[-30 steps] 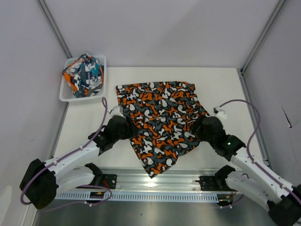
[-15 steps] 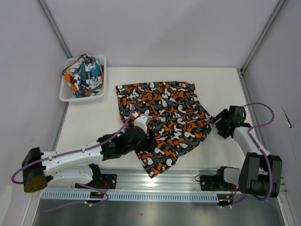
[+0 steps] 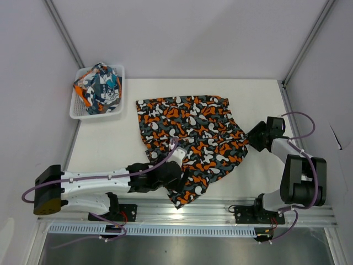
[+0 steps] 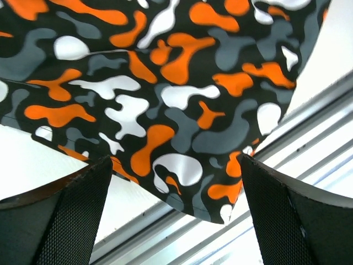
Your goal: Fold and stack the shorts
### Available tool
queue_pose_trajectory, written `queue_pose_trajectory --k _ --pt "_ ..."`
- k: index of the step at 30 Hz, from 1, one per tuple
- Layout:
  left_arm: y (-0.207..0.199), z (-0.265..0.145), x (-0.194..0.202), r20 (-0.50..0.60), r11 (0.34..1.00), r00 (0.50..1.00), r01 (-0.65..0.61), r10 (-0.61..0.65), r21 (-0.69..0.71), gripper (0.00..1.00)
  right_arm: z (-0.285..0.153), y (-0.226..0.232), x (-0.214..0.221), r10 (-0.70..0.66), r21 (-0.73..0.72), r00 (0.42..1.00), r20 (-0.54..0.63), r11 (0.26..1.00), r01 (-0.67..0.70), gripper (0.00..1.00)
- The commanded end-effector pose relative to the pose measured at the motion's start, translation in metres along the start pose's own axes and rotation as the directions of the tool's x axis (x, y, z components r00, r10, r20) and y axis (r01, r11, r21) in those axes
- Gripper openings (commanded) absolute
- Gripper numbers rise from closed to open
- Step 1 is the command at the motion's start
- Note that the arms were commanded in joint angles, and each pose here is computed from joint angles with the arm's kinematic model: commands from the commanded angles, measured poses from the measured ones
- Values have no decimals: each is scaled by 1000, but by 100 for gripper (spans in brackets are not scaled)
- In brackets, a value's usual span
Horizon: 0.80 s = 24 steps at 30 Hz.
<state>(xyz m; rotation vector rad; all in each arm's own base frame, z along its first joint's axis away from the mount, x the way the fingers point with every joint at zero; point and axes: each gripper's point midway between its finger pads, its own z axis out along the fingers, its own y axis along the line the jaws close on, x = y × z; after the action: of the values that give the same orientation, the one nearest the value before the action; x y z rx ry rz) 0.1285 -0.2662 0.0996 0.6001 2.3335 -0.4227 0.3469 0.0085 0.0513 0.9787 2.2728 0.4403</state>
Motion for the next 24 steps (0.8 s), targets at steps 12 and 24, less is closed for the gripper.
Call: queue_pose_trajectory --k 12,24 --pt "-67 -13 21 -13 939 940 -340 341 43 98 16 6 -14 -23 -52 997 71 998 27 0" --pt "-94 6 76 -139 850 841 -526 523 14 79 21 -4 -3 -32 -50 997 63 998 35 0"
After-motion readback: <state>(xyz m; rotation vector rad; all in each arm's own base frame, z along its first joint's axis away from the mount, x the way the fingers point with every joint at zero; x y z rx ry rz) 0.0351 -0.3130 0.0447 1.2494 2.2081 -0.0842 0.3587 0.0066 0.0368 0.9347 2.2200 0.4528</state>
